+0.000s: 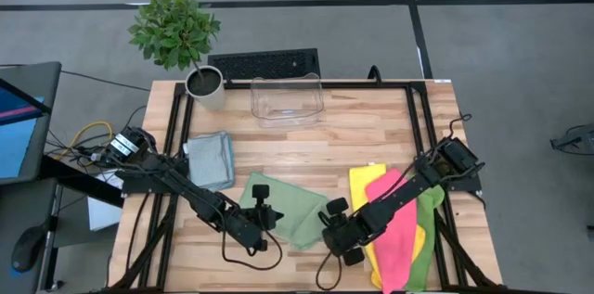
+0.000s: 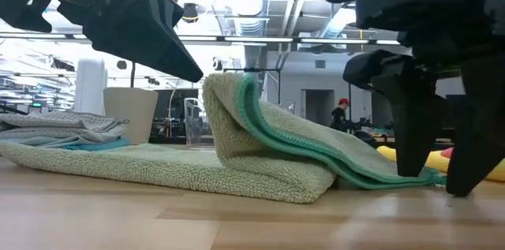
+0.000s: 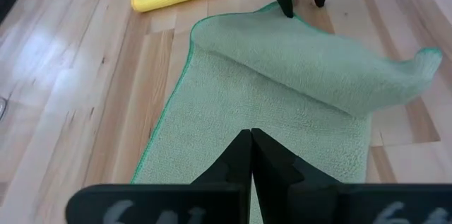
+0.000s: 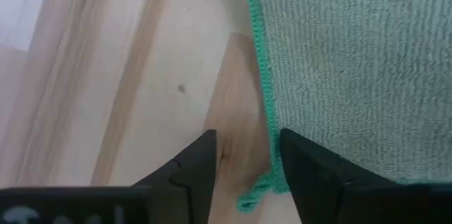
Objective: Fold microfiber towels
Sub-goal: Fold the light green microfiber cloth
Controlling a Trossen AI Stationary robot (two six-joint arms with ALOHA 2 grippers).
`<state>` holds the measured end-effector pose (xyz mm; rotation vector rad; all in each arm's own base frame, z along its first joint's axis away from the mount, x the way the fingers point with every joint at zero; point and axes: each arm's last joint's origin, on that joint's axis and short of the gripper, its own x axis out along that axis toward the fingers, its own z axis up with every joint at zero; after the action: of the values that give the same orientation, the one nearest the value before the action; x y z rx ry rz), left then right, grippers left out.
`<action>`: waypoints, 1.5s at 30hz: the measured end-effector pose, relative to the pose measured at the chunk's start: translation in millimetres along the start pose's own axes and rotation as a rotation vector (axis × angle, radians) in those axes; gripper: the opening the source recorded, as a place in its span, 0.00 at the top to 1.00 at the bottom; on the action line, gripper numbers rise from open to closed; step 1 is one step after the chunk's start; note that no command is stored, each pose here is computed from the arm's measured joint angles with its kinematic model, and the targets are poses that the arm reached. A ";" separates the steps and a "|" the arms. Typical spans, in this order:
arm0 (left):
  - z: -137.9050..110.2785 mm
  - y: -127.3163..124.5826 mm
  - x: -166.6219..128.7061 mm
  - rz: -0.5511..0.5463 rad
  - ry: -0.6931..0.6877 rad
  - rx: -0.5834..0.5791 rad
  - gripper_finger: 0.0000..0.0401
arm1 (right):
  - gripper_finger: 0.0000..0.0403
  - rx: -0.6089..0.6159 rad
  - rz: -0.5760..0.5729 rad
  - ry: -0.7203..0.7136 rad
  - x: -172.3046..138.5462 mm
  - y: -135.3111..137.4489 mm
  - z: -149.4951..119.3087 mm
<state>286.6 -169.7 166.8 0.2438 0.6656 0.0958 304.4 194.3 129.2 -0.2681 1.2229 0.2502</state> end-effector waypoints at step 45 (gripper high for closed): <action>-5.0 1.2 -0.1 0.011 0.044 0.026 1.00 | 0.88 -0.073 -0.181 -0.115 -21.2 -87.7 52.2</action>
<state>283.4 -167.5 163.4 0.2711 0.7096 0.1036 372.9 128.3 171.8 -0.4200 1.0693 0.1511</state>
